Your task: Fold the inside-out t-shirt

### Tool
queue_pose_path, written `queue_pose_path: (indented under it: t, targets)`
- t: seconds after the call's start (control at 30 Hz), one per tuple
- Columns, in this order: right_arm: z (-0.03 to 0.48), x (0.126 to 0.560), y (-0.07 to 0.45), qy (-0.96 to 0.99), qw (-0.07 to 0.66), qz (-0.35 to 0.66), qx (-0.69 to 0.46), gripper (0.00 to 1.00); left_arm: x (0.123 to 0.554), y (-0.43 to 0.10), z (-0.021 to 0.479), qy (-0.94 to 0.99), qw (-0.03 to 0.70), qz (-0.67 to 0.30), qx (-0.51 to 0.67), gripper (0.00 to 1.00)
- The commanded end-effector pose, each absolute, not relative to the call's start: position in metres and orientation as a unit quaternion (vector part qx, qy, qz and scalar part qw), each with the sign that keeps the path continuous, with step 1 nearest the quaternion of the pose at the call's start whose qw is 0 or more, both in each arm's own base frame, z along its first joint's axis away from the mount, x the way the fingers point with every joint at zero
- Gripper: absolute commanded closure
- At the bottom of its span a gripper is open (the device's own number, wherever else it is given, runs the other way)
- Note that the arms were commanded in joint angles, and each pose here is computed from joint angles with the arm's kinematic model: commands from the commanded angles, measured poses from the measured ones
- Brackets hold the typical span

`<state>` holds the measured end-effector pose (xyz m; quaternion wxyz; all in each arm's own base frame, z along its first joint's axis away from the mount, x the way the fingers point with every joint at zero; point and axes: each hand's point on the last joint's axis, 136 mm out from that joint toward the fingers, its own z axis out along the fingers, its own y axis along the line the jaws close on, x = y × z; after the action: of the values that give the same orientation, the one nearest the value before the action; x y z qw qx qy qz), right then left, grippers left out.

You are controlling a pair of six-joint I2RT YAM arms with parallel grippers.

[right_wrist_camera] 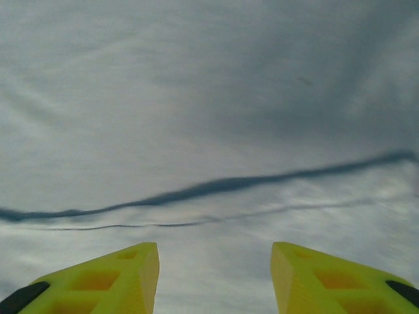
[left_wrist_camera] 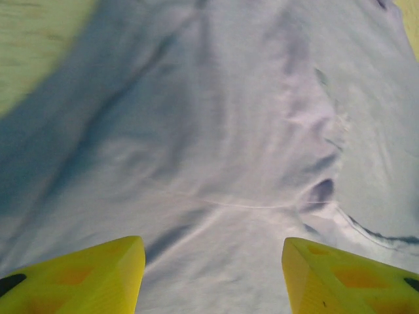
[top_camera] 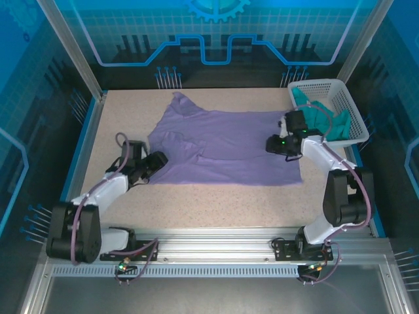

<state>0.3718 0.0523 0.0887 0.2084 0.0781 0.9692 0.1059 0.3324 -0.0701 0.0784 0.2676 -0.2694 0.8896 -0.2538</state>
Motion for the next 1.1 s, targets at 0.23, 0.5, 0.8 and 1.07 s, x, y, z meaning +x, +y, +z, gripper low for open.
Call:
queue_pose_path:
  t: [0.23,0.5,0.8,1.07]
  targets:
    - [0.007,0.312,0.031,0.990,0.012,0.091,0.109,0.55,0.355,-0.095,0.034,0.911,0.183,-0.265,-0.256,0.42]
    - [0.006,0.255,0.060,0.991,-0.033,0.096,0.092,0.55,0.252,-0.075,-0.002,0.907,0.122,-0.243,-0.321,0.43]
    - [0.075,0.275,0.072,0.979,0.136,0.124,0.092,0.50,0.254,-0.055,0.080,0.874,0.261,-0.243,-0.330,0.41]
    - [0.108,0.426,0.021,0.961,0.251,0.015,0.114,0.28,0.366,-0.055,0.127,0.863,0.320,-0.263,-0.288,0.35]
